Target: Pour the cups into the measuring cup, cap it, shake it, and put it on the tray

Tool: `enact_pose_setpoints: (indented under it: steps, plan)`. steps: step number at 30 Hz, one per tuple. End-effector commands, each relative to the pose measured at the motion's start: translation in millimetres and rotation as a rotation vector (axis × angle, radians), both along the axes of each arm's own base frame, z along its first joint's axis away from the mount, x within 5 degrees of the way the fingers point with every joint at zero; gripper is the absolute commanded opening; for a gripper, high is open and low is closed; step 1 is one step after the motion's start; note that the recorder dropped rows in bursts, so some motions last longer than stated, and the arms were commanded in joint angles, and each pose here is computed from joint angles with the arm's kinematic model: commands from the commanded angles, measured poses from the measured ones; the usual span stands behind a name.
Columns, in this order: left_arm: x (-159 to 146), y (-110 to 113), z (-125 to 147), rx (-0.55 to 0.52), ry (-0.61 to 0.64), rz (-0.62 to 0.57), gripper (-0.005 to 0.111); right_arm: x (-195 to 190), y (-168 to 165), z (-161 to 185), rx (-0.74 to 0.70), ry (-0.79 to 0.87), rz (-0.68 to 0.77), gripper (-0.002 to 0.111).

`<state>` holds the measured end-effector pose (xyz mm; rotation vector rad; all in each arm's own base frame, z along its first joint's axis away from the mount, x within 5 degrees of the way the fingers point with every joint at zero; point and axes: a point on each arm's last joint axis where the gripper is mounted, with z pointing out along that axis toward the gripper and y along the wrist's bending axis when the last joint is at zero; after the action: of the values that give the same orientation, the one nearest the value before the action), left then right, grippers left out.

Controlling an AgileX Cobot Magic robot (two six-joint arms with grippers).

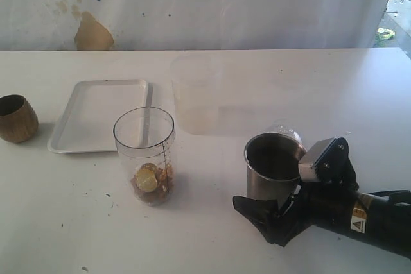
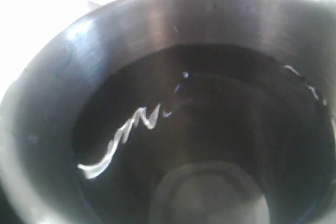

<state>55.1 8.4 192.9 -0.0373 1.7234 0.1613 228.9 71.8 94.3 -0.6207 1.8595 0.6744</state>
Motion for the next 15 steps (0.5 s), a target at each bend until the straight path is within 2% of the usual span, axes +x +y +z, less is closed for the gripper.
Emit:
enact_pose_setpoints:
  steps: [1,15]
  plan:
    - [-0.2,-0.1,-1.3,0.000,0.000,-0.001,0.001,3.1,-0.8,1.7,0.000,-0.028,-0.017,0.105]
    - [-0.2,-0.1,-1.3,0.000,0.000,-0.001,0.001,5.9,-3.5,1.8,-0.022,-0.053,-0.052,0.105]
